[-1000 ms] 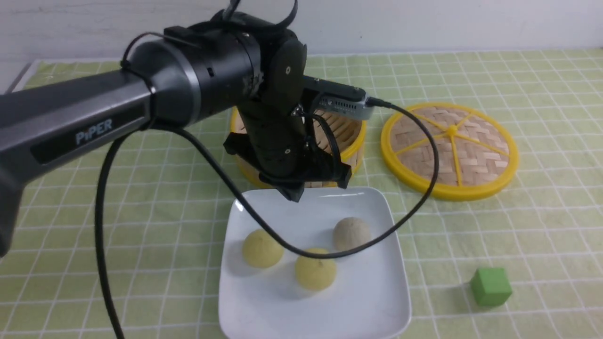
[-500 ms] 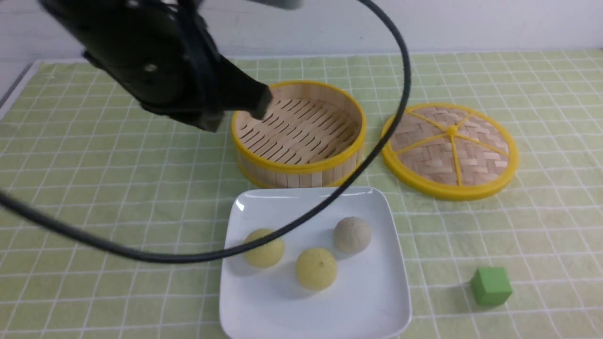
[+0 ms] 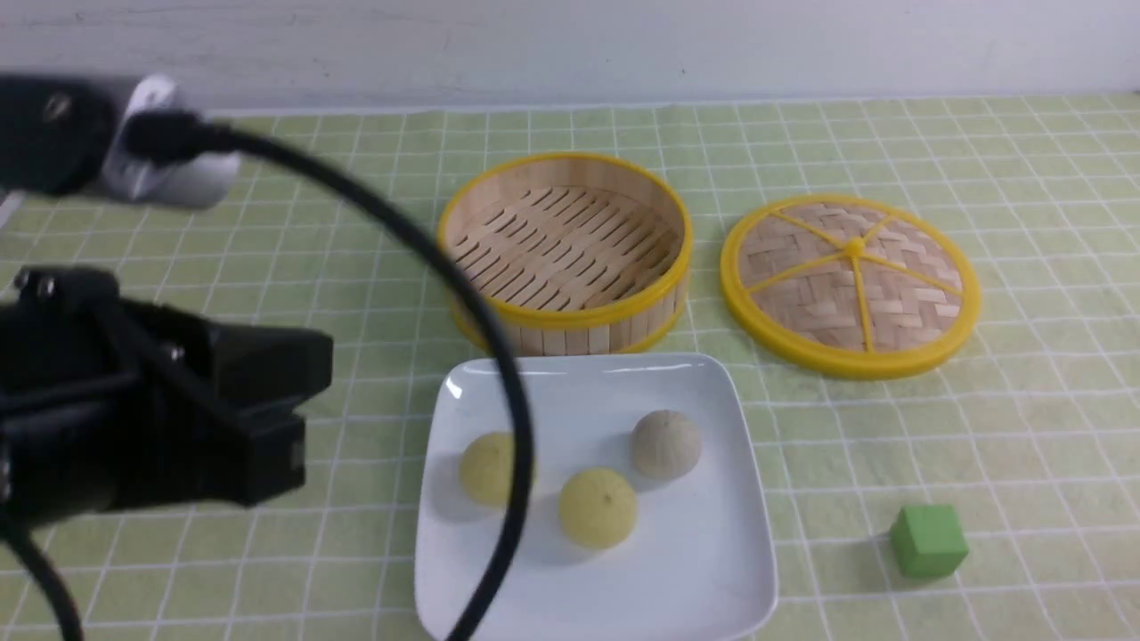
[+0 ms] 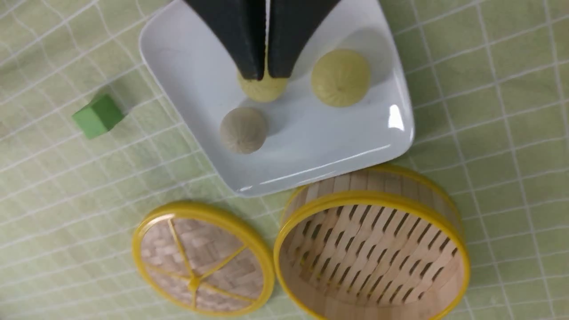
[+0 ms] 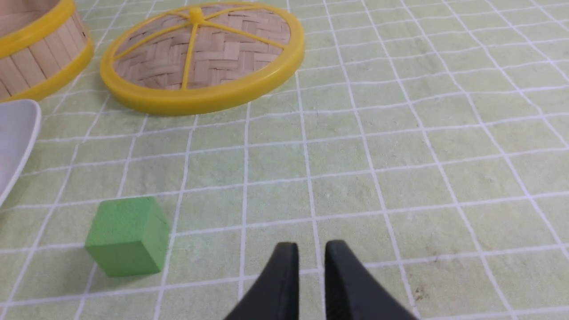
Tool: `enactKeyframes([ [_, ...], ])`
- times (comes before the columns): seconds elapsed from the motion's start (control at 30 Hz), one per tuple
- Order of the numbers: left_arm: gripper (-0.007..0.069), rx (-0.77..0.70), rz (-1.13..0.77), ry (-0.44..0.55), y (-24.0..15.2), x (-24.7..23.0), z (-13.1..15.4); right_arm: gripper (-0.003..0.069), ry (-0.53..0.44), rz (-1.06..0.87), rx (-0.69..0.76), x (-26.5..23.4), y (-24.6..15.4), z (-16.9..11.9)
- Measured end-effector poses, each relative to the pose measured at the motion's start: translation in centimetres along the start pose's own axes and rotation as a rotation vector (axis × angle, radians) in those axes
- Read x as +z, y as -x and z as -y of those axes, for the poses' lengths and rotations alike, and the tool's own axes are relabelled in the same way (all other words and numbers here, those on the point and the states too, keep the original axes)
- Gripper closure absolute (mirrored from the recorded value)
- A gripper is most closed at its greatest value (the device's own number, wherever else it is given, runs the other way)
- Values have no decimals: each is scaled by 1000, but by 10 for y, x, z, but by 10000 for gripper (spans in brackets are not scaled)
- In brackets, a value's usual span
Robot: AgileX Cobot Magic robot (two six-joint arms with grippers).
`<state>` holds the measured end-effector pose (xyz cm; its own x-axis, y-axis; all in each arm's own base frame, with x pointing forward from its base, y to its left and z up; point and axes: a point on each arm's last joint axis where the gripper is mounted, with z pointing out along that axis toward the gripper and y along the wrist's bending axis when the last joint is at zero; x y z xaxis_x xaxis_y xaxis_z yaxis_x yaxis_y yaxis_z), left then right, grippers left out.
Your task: Put the steamed buns into the plate on the green tablecloth.
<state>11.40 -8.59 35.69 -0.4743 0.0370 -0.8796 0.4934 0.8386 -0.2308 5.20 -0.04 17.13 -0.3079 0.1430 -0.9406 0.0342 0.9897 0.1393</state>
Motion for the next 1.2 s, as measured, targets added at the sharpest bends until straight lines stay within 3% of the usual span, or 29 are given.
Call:
enactKeyframes([
  [0.3,589,26,-81,38,-63,7,-18,530,0,0,0,0,0,0],
  [0.57,589,49,-85,47,-65,8,-20,521,0,0,0,0,0,0],
  [0.73,587,110,49,84,-70,-4,-29,519,0,0,0,0,0,0],
  [0.87,581,103,158,180,-89,-17,-44,513,0,0,0,0,0,0],
  [1.0,578,75,236,369,-141,-27,-64,505,0,0,0,0,0,0],
  [1.2,574,25,259,503,-179,-22,-77,496,0,0,0,0,0,0],
])
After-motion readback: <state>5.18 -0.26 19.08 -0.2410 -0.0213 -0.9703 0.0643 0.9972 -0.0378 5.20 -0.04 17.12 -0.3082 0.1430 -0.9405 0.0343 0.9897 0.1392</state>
